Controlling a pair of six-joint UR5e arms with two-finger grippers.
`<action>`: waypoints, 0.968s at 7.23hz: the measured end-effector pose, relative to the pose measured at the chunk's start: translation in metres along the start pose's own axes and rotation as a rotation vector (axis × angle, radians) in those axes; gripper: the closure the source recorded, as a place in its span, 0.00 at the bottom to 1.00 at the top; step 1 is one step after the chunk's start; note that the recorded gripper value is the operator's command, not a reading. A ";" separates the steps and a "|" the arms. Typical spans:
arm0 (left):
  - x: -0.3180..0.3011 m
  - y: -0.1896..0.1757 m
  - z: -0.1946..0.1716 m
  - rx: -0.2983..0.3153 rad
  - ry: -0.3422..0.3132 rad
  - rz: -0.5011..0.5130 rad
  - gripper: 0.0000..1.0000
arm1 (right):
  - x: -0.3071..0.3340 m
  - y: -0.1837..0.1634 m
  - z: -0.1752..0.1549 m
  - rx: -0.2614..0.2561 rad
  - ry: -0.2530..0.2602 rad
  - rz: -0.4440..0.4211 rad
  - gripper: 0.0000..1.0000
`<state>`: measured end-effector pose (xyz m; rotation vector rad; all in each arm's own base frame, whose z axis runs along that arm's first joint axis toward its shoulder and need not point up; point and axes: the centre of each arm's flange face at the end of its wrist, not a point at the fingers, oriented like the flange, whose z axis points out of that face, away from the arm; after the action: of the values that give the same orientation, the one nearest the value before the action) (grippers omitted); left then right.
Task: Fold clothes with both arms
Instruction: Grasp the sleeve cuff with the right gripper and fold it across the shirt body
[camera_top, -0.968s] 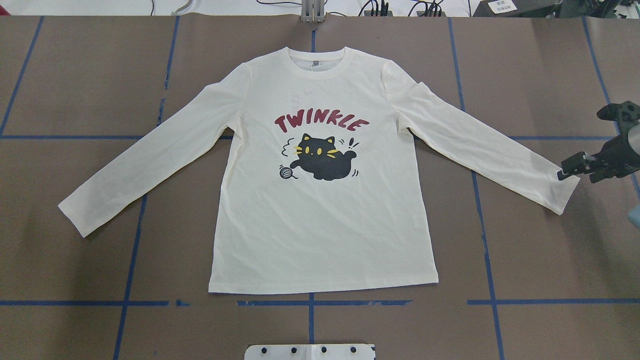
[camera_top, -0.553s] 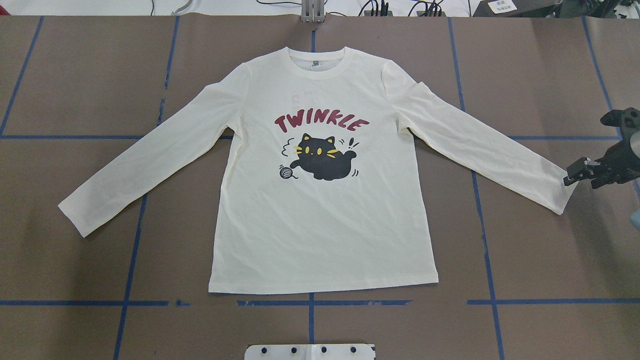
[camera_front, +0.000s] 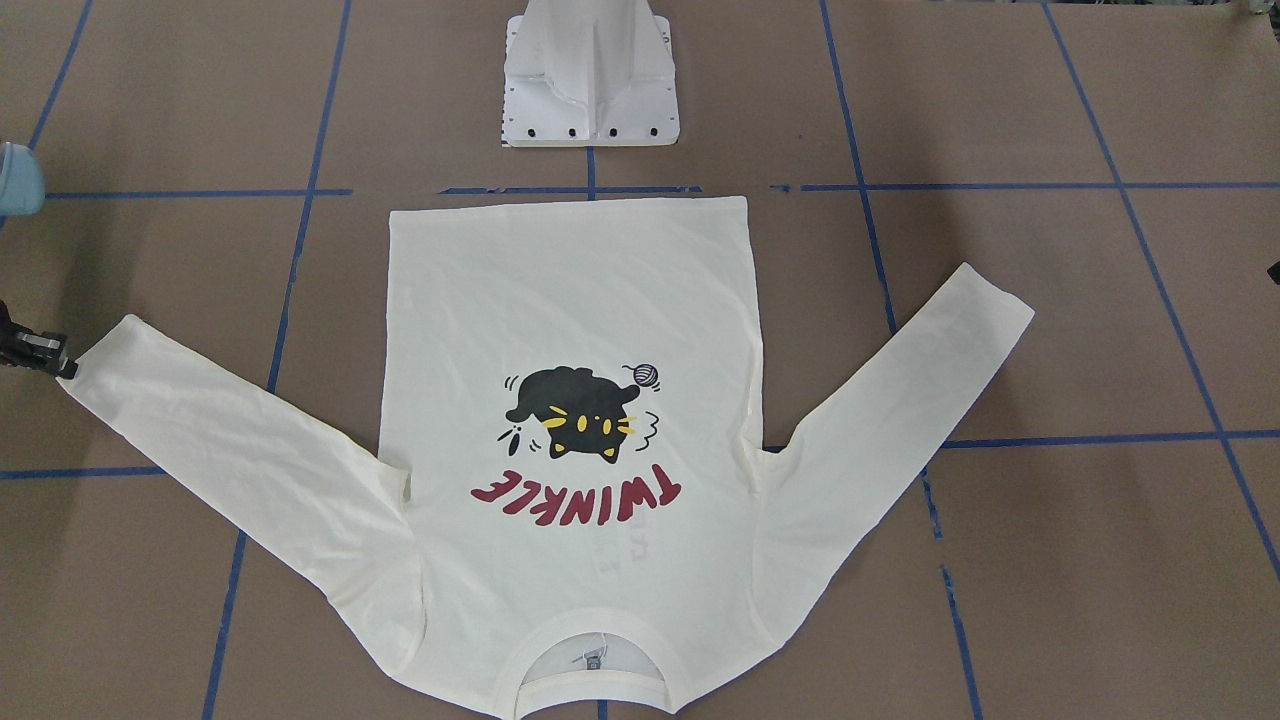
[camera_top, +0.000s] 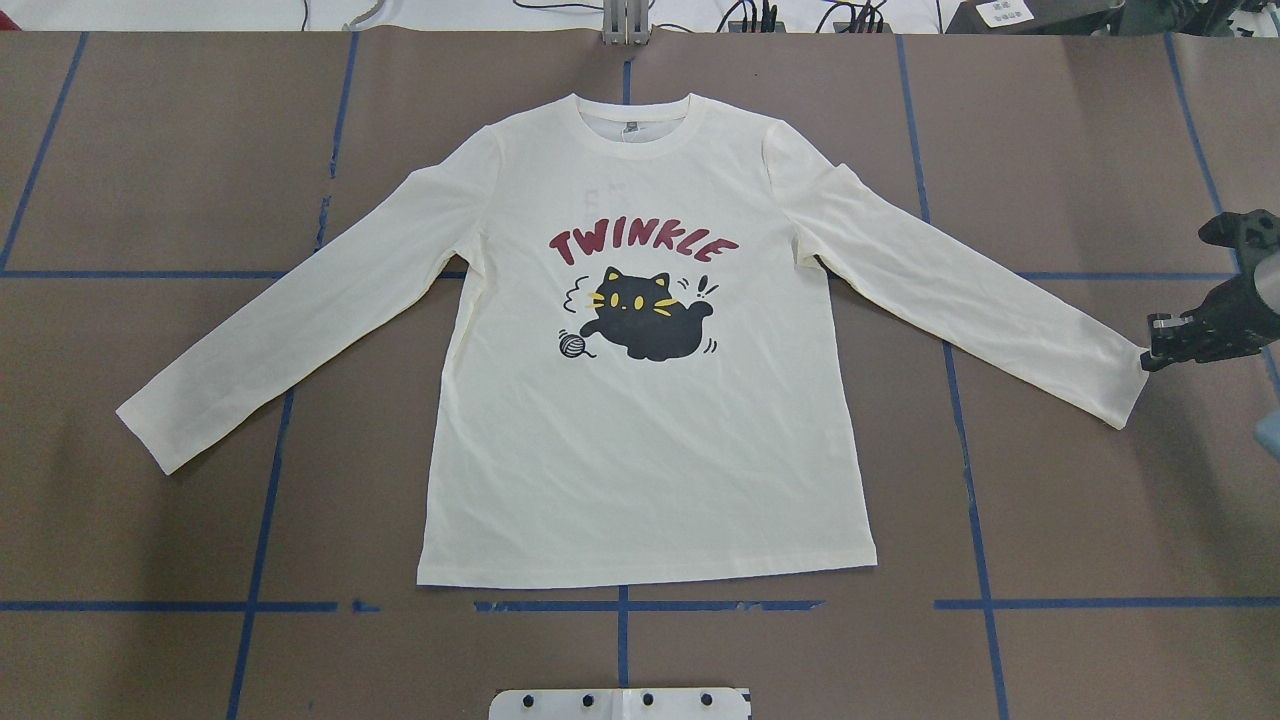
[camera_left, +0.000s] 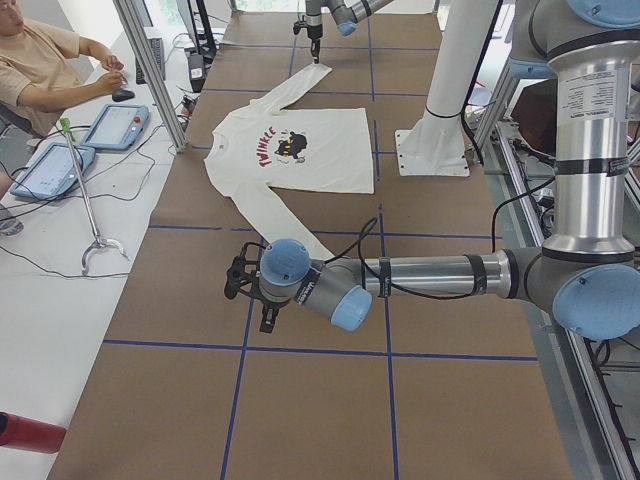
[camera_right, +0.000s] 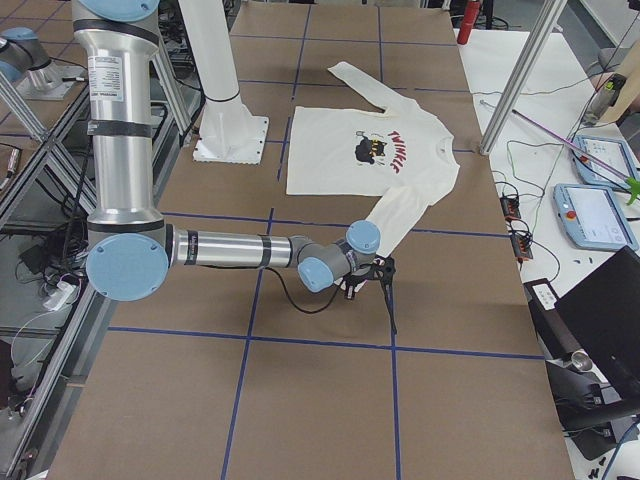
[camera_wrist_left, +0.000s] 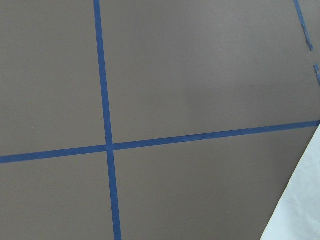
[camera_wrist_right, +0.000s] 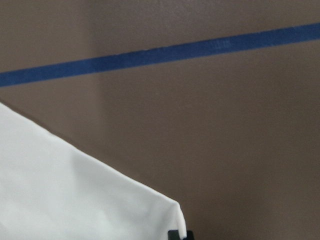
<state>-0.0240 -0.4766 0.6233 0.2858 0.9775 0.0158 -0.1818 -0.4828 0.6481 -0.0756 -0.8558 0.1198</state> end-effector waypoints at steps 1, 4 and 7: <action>0.000 0.000 0.000 0.000 0.000 0.001 0.00 | -0.018 -0.002 -0.012 0.019 -0.023 -0.004 1.00; 0.002 -0.001 -0.001 0.004 0.007 0.008 0.00 | -0.189 -0.027 -0.039 0.066 -0.161 0.137 1.00; 0.002 -0.001 -0.001 0.015 0.007 0.022 0.00 | -0.395 -0.033 -0.063 0.158 -0.283 0.311 1.00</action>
<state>-0.0238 -0.4769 0.6212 0.3097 0.9814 0.0293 -0.3882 -0.5700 0.3156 -0.0437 -1.1097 0.4988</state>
